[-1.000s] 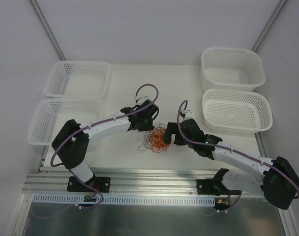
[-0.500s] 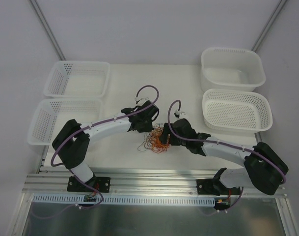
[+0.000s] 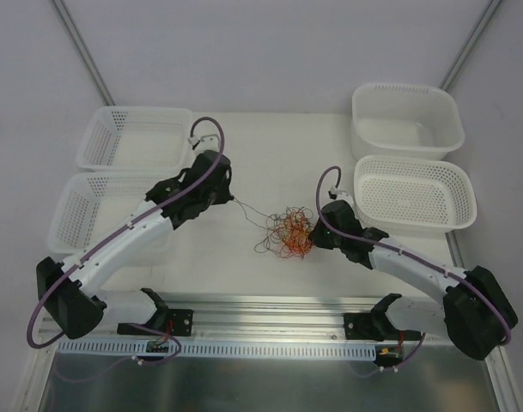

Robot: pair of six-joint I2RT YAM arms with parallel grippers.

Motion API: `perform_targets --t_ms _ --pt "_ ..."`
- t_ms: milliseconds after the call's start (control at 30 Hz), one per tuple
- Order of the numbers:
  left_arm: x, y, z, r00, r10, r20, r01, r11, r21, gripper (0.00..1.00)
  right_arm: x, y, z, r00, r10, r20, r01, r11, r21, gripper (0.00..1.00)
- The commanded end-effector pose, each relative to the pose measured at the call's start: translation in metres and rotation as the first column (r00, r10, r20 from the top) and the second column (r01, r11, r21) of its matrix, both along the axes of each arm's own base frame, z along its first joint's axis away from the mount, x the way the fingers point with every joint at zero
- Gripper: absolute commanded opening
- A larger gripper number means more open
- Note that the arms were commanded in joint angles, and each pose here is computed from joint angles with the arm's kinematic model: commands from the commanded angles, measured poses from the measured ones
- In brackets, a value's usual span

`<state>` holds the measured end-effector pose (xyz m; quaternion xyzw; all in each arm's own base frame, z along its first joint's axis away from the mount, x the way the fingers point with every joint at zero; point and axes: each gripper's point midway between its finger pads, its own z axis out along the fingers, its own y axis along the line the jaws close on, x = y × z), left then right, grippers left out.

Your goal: Untangle the cables

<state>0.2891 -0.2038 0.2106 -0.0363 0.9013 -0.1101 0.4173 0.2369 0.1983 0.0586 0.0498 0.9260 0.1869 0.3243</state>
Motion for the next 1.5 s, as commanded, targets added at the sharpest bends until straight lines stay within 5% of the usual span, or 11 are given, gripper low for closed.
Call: perform_targets --t_ms 0,333,533,733,1033,1233,1367,1467 --pt "0.016 0.071 0.056 0.982 0.124 0.139 -0.136 0.988 0.077 0.0 0.0 -0.041 0.026 0.998 -0.052 0.042 0.056 0.995 -0.084 0.01" --pt "0.022 0.165 0.172 0.886 0.261 0.384 -0.329 0.936 0.122 0.0 -0.011 -0.11 0.087 0.983 -0.108 0.149 0.136 0.972 -0.192 0.01" --pt "0.023 0.176 0.239 0.829 0.26 0.495 -0.355 0.929 0.106 0.0 -0.021 -0.116 0.084 0.985 -0.108 0.131 0.131 0.974 -0.184 0.01" --pt "0.024 0.17 0.246 0.836 0.228 0.499 -0.32 0.942 0.106 0.0 -0.028 -0.117 0.072 0.991 -0.087 0.098 0.105 0.974 -0.201 0.01" --pt "0.019 0.109 0.103 0.985 0.037 0.166 -0.045 0.998 0.049 0.0 -0.031 -0.102 0.068 0.998 0.005 0.063 0.006 0.985 -0.174 0.01" --pt "-0.01 0.083 0.007 0.994 -0.061 -0.094 0.062 0.998 0.009 0.04 -0.029 -0.093 0.069 0.994 0.087 0.061 -0.075 0.981 -0.176 0.01" --pt "-0.027 0.063 -0.014 0.977 -0.165 -0.134 0.174 0.983 0.063 0.23 -0.03 -0.085 0.075 0.984 0.165 0.062 -0.152 0.972 -0.179 0.01" --pt "-0.032 0.049 -0.016 0.955 -0.264 -0.134 0.276 0.958 0.08 0.55 -0.029 -0.084 0.081 0.977 0.202 0.072 -0.185 0.963 -0.194 0.01"
